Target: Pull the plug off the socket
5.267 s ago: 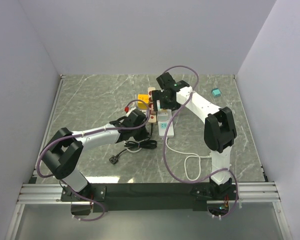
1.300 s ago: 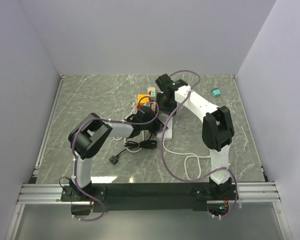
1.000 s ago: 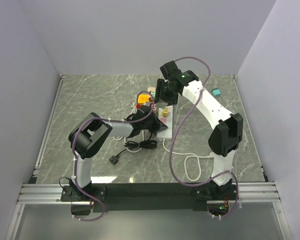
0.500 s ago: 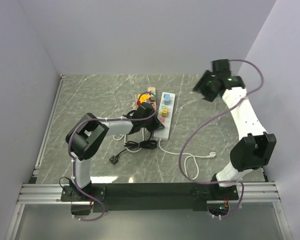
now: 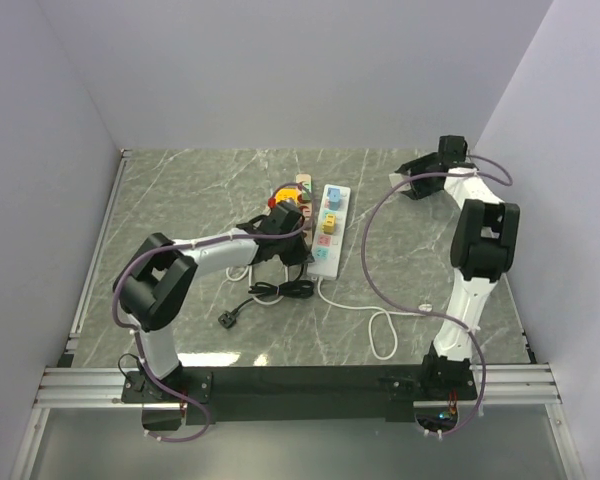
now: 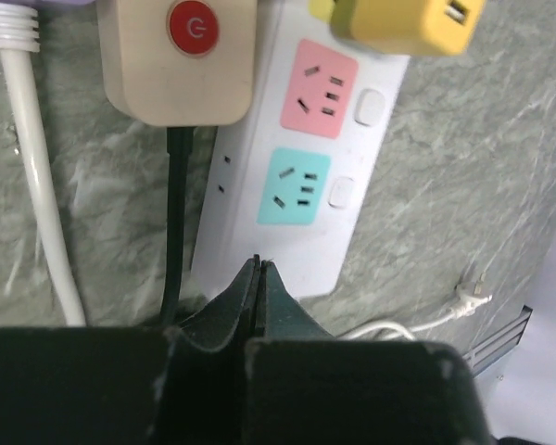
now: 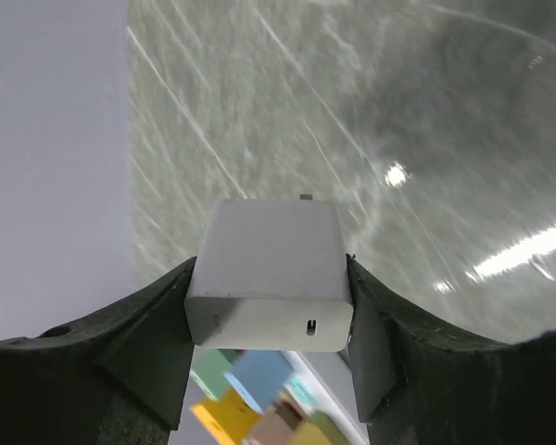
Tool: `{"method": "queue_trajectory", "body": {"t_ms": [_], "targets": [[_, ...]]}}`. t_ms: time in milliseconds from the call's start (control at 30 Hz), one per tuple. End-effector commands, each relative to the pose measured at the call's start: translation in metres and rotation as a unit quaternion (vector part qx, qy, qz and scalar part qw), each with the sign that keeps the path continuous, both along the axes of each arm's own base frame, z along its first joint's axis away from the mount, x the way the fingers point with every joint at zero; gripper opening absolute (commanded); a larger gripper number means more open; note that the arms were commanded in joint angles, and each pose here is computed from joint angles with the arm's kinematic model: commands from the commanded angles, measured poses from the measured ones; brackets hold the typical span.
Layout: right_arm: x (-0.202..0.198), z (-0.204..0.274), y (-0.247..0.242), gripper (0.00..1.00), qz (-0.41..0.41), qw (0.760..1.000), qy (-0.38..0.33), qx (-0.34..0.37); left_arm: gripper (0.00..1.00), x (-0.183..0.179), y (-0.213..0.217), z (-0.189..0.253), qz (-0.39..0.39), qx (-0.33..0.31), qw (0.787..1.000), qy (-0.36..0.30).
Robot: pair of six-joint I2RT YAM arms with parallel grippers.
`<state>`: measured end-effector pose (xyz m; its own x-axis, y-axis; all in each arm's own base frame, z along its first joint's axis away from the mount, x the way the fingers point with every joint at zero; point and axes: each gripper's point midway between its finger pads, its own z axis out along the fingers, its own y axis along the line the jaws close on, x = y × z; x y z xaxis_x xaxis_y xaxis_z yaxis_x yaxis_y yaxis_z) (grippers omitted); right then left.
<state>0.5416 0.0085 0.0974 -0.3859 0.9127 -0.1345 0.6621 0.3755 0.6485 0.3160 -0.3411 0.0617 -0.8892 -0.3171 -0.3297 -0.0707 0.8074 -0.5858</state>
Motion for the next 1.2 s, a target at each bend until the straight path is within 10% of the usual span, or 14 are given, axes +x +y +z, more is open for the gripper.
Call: {"method": "queue_trajectory", "body": {"t_ms": [0, 200, 400, 500, 867, 1167], "targets": [[0.053, 0.040, 0.000, 0.00, -0.037, 0.989, -0.104, 0.095, 0.00, 0.006, 0.003, 0.038, -0.005, -0.006, 0.999, -0.045], [0.072, 0.023, -0.012, 0.01, -0.083, 0.986, -0.104, 0.099, 0.00, 0.002, 0.008, 0.033, -0.004, 0.006, 0.999, -0.042], [0.082, 0.028, -0.014, 0.72, -0.100, 0.980, -0.125, 0.121, 0.00, 0.004, 0.001, 0.023, -0.010, 0.003, 0.999, -0.030], [0.081, 0.031, -0.013, 0.87, -0.090, 0.981, -0.120, 0.119, 0.00, 0.010, -0.008, 0.021, -0.018, 0.000, 0.999, -0.027], [0.021, 0.056, -0.008, 0.92, -0.036, 0.996, -0.081, 0.024, 0.00, 0.016, -0.023, 0.003, -0.029, -0.013, 0.999, -0.011], [-0.043, 0.071, 0.086, 0.91, 0.204, 0.969, -0.044, -0.133, 0.00, 0.019, -0.040, -0.008, -0.036, -0.043, 0.998, 0.003]]}}
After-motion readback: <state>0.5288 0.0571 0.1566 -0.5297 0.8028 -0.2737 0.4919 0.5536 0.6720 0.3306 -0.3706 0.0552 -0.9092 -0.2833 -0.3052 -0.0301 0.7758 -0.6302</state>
